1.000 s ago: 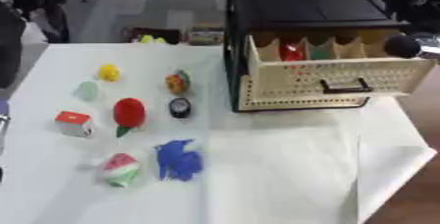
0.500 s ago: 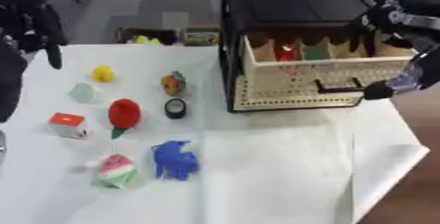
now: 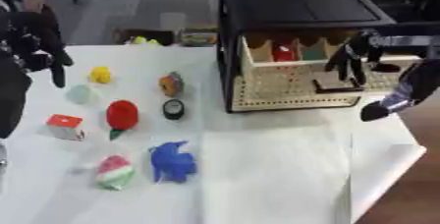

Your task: Pick up objects from table and place into drawer.

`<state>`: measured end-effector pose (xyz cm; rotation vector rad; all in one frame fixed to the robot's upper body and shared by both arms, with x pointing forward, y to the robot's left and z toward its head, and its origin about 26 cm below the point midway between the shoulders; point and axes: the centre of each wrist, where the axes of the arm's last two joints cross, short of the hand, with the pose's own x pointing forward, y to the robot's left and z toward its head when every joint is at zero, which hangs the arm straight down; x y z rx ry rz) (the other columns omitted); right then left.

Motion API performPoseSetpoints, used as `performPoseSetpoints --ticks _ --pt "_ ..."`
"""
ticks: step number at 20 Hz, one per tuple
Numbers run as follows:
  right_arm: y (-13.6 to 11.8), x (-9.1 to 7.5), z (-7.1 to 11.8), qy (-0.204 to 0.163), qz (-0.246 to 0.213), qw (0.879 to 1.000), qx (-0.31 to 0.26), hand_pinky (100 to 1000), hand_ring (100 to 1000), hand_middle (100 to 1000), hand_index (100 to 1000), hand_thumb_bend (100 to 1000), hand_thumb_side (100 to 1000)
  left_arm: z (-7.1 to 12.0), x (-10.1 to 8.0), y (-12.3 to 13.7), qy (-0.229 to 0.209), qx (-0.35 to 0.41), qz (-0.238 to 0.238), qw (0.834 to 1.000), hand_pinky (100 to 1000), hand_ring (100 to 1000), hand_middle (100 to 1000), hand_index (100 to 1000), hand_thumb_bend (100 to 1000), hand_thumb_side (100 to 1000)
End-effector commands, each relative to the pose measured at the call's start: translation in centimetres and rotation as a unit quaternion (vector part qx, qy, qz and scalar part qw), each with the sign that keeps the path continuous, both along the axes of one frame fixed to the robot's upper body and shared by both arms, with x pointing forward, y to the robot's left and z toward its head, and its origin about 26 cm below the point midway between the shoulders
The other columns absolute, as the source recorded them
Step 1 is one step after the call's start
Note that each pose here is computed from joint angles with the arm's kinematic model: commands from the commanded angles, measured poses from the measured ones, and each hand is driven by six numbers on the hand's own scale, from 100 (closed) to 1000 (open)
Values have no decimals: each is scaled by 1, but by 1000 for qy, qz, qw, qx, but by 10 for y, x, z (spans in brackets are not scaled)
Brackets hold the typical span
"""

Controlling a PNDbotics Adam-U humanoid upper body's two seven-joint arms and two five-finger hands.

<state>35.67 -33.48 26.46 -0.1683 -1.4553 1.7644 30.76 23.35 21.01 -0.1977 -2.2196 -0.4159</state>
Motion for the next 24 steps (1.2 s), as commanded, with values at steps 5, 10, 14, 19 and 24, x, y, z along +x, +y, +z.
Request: performPoseSetpoints --ticks 5,10,14,19,24 --pt "-10 -3 -1 47 -23 998 -37 135 556 693 853 650 596 -3 -4 2 9 -4 15 1000 265 452 462 674 100 916" --pt "-11 -1 -14 82 -28 995 -42 143 557 724 863 642 600 -8 -5 2 22 -8 26 999 263 451 460 669 100 920" --pt "-10 -2 -16 86 -28 995 -37 141 555 722 859 638 604 -10 -6 2 27 -7 31 999 262 451 459 668 100 924" --pt "-12 -2 -11 72 -29 996 -39 159 584 742 871 665 642 -11 -6 2 30 -4 33 999 262 452 459 667 100 923" --pt "-14 -2 -5 18 -40 998 -34 166 608 770 889 693 678 -13 -6 1 33 -4 33 999 263 451 459 666 100 927"
